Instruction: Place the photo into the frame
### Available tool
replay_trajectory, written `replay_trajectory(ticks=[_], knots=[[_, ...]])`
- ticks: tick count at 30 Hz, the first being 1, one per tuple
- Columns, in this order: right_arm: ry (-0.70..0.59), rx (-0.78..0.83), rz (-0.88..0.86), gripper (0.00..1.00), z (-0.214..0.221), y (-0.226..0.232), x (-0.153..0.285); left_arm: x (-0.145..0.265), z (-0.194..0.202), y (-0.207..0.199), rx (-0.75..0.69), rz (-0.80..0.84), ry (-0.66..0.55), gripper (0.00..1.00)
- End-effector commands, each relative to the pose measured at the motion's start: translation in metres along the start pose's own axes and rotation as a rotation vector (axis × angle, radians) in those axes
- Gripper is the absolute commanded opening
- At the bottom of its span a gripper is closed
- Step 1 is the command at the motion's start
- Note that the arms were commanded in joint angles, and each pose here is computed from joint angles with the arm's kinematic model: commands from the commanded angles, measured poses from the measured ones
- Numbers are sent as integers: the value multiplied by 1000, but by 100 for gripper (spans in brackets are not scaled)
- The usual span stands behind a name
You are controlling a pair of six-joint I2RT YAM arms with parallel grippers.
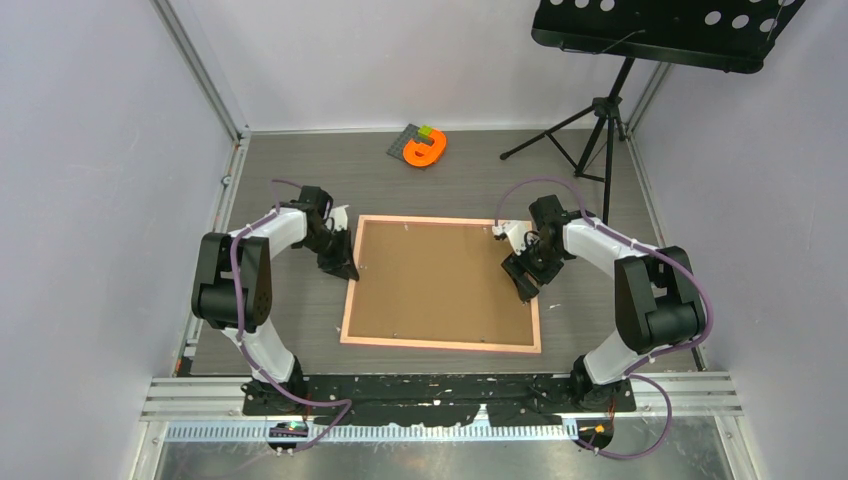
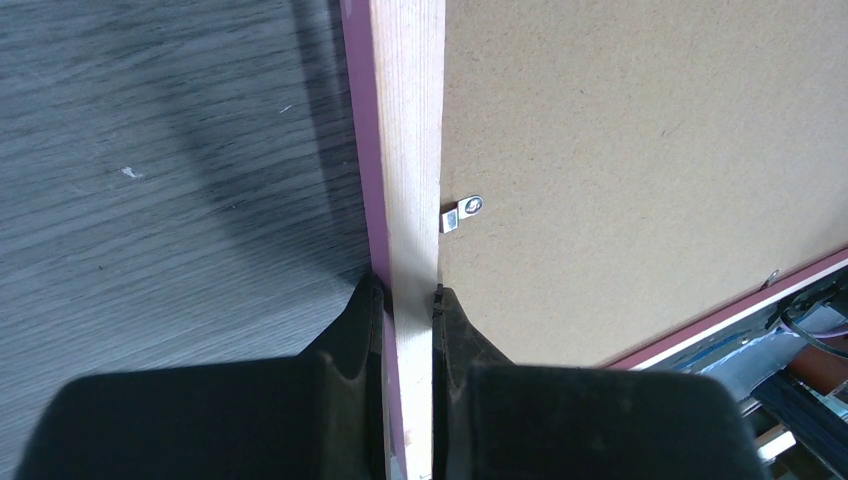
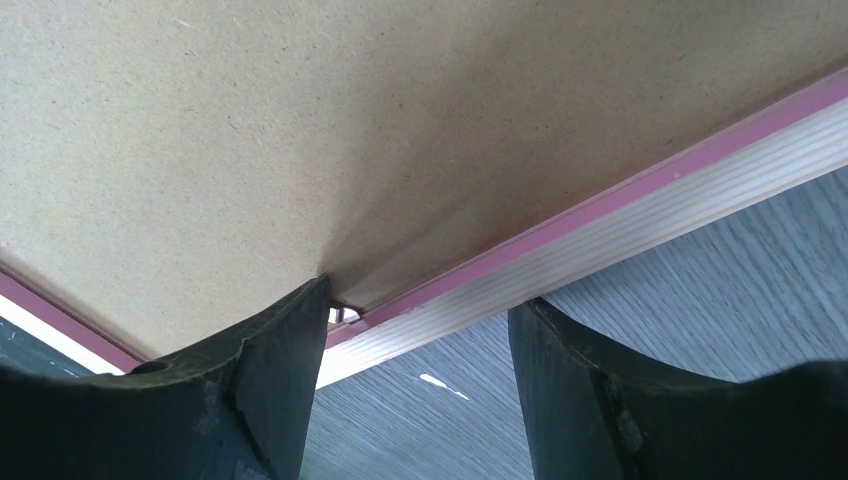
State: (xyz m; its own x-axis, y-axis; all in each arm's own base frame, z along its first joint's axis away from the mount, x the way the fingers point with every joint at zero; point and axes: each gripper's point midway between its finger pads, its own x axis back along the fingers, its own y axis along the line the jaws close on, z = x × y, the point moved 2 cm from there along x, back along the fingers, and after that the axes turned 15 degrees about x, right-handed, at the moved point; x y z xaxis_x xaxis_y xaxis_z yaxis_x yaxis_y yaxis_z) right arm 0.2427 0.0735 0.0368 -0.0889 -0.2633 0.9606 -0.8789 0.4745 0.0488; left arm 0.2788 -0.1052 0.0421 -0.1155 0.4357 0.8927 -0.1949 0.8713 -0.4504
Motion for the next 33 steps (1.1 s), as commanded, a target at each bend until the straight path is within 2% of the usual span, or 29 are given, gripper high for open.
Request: replay_trajectory(ticks=[1, 20, 24, 33], knots=[[70, 92, 57, 69, 12, -10, 3, 5, -1, -2, -20, 43, -7, 0], [70, 168, 38, 70, 17, -6, 2, 4, -1, -2, -14, 51, -2, 0], [27, 123, 52, 70, 6, -11, 7, 4, -1, -2, -14, 52, -2, 0], [-126, -111, 98, 71, -22, -34, 33, 6, -2, -3, -10, 59, -5, 0]])
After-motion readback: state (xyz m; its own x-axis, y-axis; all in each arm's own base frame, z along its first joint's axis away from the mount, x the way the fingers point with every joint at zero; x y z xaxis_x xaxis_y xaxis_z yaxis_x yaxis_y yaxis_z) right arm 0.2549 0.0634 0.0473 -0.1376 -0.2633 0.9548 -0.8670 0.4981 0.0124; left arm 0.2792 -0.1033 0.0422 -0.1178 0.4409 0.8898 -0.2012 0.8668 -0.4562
